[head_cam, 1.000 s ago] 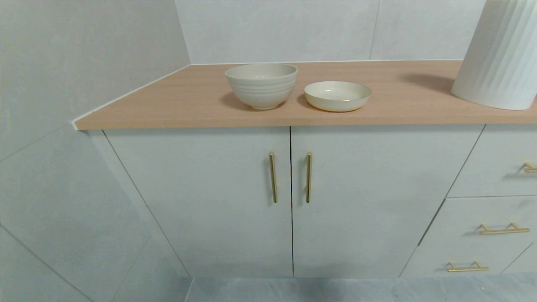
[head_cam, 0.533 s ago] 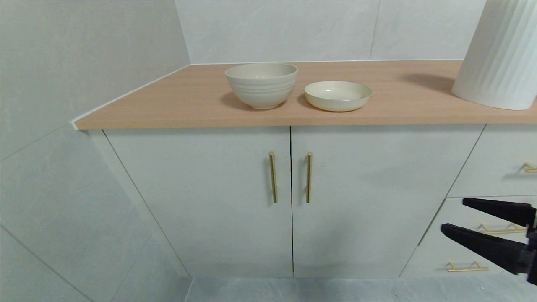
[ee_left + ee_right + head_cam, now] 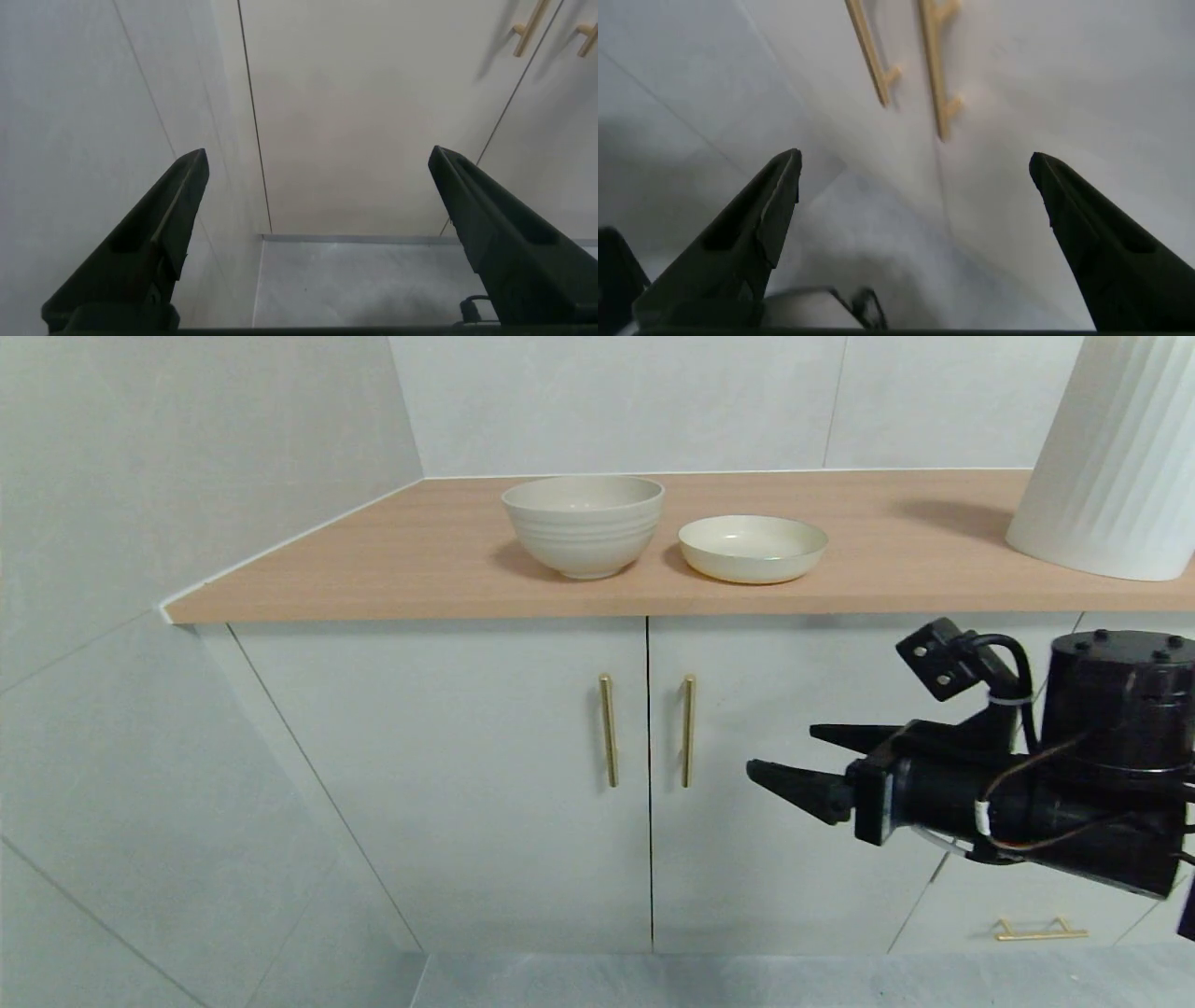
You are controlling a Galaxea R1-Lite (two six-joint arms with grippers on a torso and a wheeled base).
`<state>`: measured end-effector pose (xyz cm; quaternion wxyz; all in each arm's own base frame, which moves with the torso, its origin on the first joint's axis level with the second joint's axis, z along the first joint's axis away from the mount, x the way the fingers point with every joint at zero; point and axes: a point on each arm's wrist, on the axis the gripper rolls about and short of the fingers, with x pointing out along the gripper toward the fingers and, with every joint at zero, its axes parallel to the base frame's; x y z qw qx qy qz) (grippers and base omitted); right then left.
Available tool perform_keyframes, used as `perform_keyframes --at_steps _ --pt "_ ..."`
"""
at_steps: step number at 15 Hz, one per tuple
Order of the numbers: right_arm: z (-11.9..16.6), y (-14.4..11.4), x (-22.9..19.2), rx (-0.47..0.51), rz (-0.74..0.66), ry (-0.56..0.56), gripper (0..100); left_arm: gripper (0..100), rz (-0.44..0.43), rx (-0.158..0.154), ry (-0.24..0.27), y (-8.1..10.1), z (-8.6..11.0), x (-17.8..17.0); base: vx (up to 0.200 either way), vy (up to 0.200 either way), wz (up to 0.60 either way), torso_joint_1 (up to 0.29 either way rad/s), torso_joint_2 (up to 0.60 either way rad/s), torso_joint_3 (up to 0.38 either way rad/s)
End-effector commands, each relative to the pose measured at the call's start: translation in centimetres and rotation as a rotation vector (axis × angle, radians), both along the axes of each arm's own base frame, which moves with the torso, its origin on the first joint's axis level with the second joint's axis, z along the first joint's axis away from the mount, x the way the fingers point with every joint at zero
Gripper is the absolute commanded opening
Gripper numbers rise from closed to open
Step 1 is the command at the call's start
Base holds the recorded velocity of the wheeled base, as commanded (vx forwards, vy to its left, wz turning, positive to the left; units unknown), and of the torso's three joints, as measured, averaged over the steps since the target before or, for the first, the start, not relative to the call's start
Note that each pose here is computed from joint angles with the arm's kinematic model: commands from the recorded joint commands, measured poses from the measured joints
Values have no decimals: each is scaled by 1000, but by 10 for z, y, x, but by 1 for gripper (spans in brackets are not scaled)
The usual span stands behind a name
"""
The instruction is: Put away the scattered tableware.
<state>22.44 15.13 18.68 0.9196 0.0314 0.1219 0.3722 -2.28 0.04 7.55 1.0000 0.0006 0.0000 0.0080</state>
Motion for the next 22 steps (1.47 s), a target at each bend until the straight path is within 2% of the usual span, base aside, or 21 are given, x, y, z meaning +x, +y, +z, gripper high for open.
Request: perform_keyframes --at_steps 1,2,3,8,11,13,16,22 --pt "-15 16 17 -21 12 46 100 100 1 0 0 0 0 0 0 0 0 0 0 0" --pt "-13 31 26 49 24 94 100 100 1 0 0 0 0 0 0 0 0 0 0 0" --pt "-11 33 27 87 29 125 100 100 1 0 0 0 0 0 0 0 0 0 0 0" --pt "-9 41 33 197 87 228 100 100 1 0 0 0 0 0 0 0 0 0 0 0" --pt "-22 49 42 194 88 246 100 100 1 -1 0 0 0 0 0 0 0 0 0 0" --pt "-42 59 53 199 86 231 100 100 1 0 0 0 0 0 0 0 0 0 0 0" --pt "-49 63 58 205 86 224 100 100 1 0 0 0 0 0 0 0 0 0 0 0" --pt "-69 74 77 224 -5 166 100 100 1 0 0 0 0 0 0 0 0 0 0 0"
